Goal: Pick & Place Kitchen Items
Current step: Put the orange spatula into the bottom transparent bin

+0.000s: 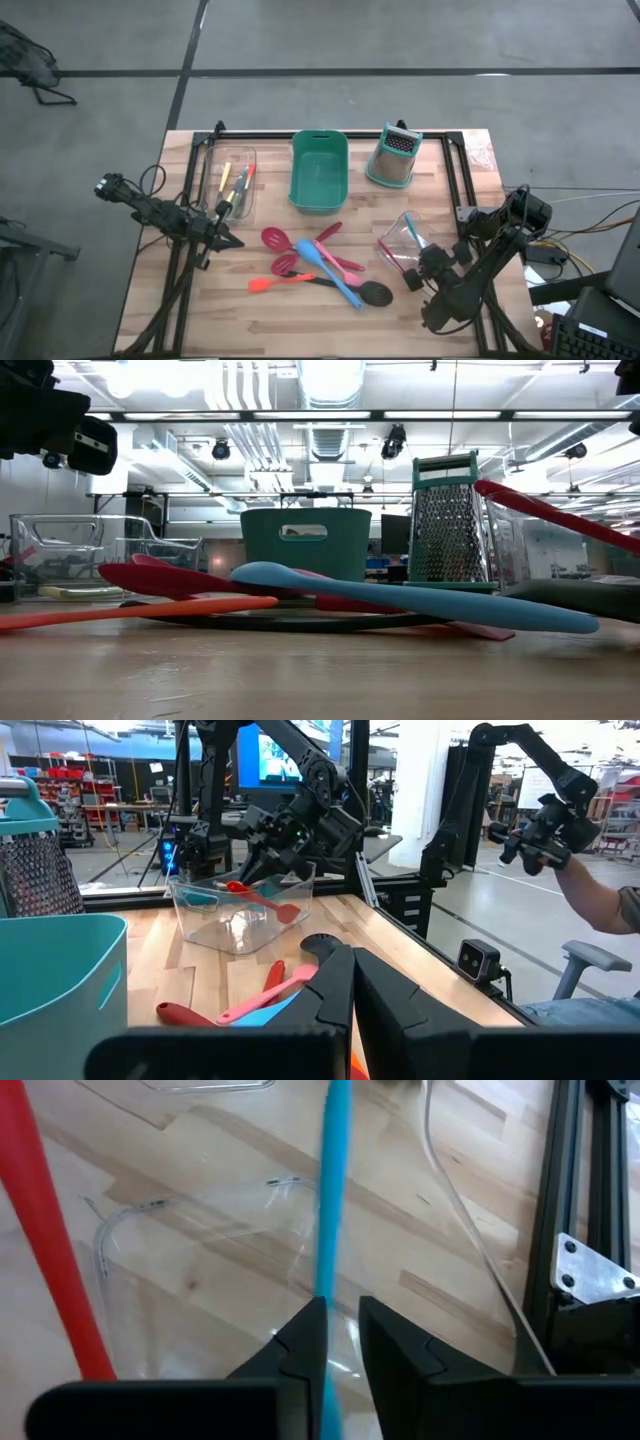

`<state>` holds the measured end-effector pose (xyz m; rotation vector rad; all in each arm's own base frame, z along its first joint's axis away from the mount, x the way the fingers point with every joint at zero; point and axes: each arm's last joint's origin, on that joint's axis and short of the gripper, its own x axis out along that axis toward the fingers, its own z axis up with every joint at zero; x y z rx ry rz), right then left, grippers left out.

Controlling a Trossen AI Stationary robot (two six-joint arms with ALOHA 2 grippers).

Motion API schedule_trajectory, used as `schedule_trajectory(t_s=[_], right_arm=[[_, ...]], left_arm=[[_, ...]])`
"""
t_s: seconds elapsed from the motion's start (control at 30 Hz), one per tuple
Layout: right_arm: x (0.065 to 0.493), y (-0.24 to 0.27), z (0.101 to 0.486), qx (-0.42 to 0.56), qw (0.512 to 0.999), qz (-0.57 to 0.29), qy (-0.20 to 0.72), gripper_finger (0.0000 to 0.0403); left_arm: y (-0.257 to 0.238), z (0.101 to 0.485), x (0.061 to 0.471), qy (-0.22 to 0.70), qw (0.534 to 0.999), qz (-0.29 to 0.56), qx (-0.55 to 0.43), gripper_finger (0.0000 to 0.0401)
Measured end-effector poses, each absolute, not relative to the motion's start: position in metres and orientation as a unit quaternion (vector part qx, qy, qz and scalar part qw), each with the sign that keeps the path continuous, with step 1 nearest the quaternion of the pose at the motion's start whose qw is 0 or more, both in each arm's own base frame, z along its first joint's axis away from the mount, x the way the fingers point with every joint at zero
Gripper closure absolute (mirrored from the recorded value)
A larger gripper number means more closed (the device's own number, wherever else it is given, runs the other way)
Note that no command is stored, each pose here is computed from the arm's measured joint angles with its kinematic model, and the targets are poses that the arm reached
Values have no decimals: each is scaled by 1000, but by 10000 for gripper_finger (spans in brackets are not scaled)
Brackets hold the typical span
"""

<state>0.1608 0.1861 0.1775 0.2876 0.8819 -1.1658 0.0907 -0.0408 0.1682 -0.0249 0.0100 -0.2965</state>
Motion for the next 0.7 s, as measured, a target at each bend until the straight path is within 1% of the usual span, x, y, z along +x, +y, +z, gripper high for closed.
schedule_trajectory(t_s=[0.27,0.47,0.7], right_arm=[[164,189,181,141,741,-523,398,288],[174,197,195,133,787,-483,361,255],[191,212,222,114,853,-414,296,234]], left_arm=[[-41,168,91,5,989,-148,-12,389],[-41,168,91,5,989,-148,-12,389],[-41,168,91,5,989,-148,-12,389]])
